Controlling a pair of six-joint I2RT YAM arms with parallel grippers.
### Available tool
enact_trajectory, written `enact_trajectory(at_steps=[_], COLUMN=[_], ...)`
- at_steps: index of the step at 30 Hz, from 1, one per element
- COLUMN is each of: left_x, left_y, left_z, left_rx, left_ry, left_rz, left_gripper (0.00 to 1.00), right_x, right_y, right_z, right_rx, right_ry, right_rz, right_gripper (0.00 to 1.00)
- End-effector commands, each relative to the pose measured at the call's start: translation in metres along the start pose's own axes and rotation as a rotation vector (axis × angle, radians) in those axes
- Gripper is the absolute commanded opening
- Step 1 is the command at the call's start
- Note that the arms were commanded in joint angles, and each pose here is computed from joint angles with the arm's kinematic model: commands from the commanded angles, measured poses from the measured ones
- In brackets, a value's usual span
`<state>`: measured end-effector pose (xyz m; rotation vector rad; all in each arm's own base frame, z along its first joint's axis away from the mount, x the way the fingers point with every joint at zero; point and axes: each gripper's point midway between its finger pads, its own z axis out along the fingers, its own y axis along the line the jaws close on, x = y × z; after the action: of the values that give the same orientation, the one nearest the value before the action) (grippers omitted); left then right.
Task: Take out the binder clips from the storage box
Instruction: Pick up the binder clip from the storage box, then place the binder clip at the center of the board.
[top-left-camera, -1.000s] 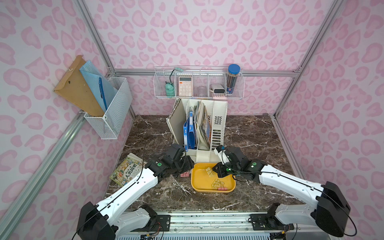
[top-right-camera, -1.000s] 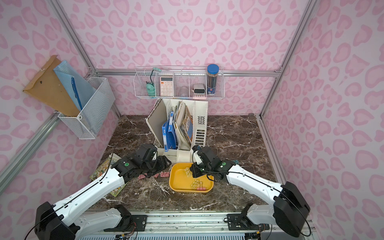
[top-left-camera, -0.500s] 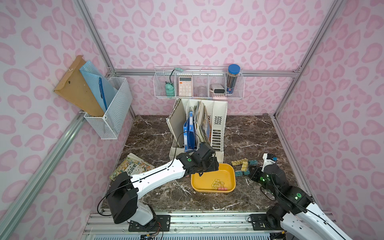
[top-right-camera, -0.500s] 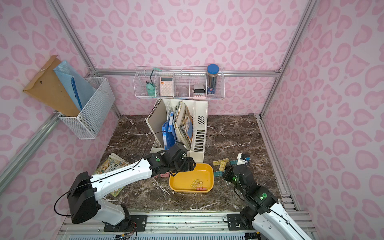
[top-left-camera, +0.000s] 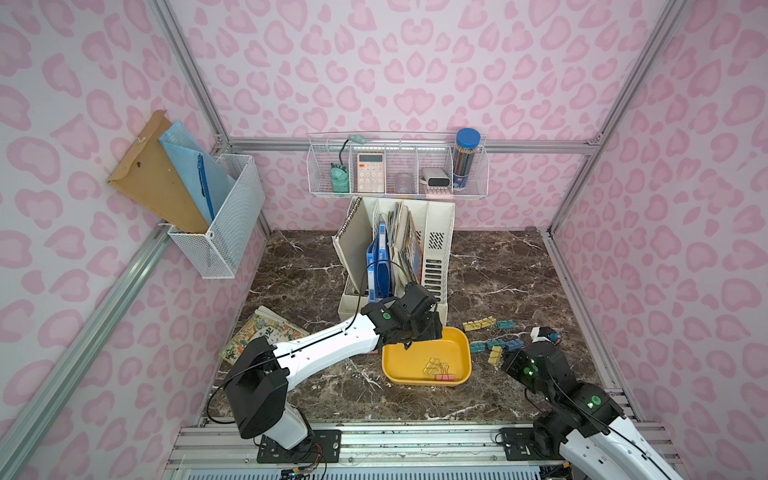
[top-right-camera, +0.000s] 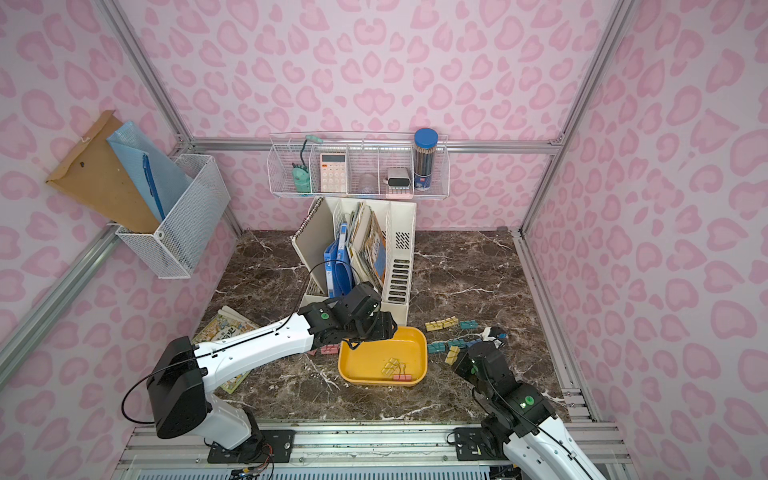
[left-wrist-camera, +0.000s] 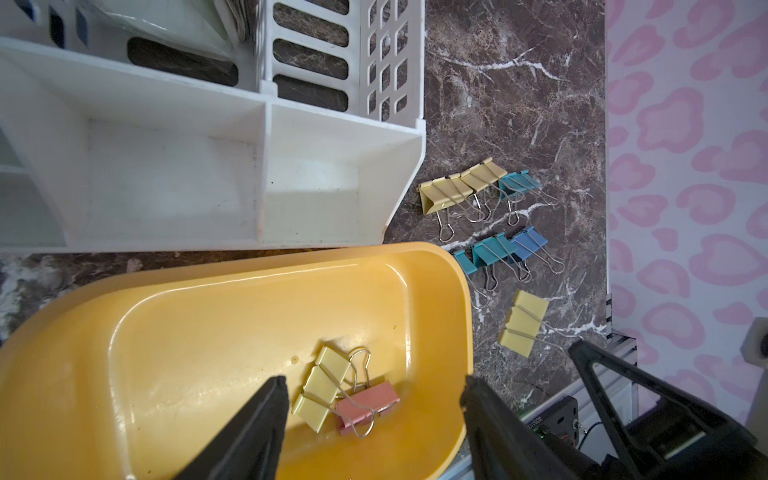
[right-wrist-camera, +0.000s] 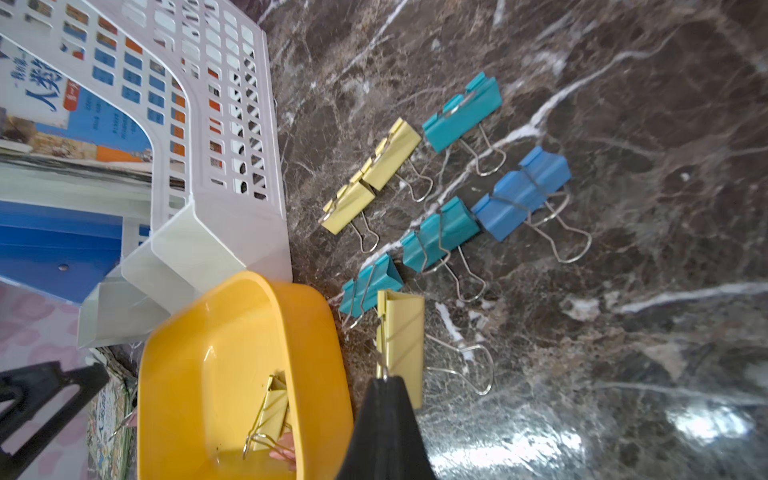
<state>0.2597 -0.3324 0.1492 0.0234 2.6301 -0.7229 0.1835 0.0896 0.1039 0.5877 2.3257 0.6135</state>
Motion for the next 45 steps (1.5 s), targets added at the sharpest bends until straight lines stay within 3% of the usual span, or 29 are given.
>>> enact_trajectory(at_steps=[1,8,14,16,21,26,31,34,39,45], left_x=[-0.001,-0.002,-0.015,-0.02,-0.029,-0.021,-0.003,0.006,0.017,0.015], left_y=[0.004,0.007,0.034,0.051,0.113,0.19,0.25,0.263,0.273,0.276], left_z=[0.001,0.002,-0.024,-0.039,-0.087,-0.127,-0.185,-0.203,-0.21,-0.214], left_rx=[-0.021,-0.041,-0.143,-0.212,-0.395,-0.447,-0.495,-0.479,-0.55,-0.563], left_ry=[-0.005,-0.013,-0.134,-0.19,-0.29,-0.335,-0.471,-0.52,-0.44,-0.445], left_rz=[0.004,0.003,-0.052,-0.068,-0.203,-0.423,-0.612,-0.652,-0.688,-0.687], left_gripper=[0.71,0.69,0.69,0.69,0.68,0.68,0.69,0.7,0.7,0.71], right_x=[0.016,0.014,-0.001,0.016,0.056,0.11,0.177,0.214,0.259,0.295], right_y=[-0.002,0.014,0.086,0.117,0.192,0.258,0.305,0.323,0.321,0.315], right_z=[0.002,-0.007,-0.021,-0.018,-0.03,-0.025,-0.011,0.001,0.041,0.07], right_rx=[-0.014,-0.077,-0.266,-0.339,-0.433,-0.578,-0.676,-0.722,-0.673,-0.636], right_ry=[0.072,0.077,0.108,0.17,0.167,0.285,0.435,0.545,0.658,0.746], right_rz=[0.016,-0.019,-0.166,-0.231,-0.41,-0.508,-0.658,-0.706,-0.757,-0.817], right_gripper=[0.0,0.0,0.0,0.0,0.0,0.0,0.0,0.0,0.0,0.0])
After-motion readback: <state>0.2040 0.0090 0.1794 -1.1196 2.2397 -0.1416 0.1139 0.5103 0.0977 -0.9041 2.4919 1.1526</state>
